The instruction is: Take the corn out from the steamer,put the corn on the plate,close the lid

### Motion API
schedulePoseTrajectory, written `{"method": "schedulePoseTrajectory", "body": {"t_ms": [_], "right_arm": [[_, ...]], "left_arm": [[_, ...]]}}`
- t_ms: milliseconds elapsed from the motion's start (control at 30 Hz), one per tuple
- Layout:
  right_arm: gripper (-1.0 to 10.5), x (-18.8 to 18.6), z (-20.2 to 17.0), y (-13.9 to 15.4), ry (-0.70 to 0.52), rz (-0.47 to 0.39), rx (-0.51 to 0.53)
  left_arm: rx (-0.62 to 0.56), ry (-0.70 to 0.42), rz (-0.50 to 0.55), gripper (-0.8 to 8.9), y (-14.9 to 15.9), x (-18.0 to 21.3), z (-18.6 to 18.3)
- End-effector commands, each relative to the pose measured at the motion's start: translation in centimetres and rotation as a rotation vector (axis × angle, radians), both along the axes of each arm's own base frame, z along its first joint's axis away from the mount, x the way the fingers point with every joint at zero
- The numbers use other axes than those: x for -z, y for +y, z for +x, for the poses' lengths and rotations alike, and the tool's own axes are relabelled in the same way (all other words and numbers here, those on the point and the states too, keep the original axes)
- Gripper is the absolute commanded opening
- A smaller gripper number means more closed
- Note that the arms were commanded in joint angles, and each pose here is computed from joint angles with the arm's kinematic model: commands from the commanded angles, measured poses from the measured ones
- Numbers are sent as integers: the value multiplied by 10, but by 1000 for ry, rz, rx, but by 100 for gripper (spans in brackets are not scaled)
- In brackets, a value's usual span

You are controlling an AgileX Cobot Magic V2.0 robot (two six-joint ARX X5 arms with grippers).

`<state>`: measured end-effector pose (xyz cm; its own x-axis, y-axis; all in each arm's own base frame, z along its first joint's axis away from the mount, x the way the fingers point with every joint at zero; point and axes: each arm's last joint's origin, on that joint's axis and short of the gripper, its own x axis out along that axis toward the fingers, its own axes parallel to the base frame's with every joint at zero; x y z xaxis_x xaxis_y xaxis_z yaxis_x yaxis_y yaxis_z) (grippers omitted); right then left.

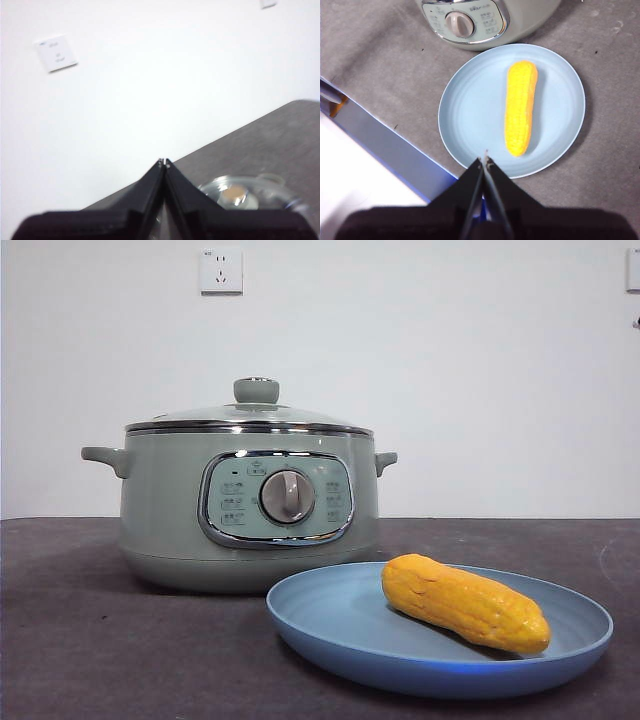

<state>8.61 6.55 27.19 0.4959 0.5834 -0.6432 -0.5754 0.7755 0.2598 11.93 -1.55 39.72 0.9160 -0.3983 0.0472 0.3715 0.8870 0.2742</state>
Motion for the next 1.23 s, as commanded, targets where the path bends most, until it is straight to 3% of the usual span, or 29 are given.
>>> {"method": "schedulePoseTrajectory", "body": {"t_ms": [33, 333, 633, 867, 1233], "right_arm": [[1, 2, 0, 0, -2, -3, -1], [1, 2, 0, 0, -2, -3, -1], [1, 2, 0, 0, -1, -3, -1], [1, 2, 0, 0, -2, -3, -1], [1, 2, 0, 0, -2, -3, -1]], "left_arm": [[-28, 11, 31, -4, 3, 43, -3], [-185, 119, 23, -4, 10, 148, -18], [-314, 184, -24, -4, 15, 214, -21], [-319, 233, -100, -4, 15, 248, -23], [-323, 265, -155, -4, 15, 249, -23]]}}
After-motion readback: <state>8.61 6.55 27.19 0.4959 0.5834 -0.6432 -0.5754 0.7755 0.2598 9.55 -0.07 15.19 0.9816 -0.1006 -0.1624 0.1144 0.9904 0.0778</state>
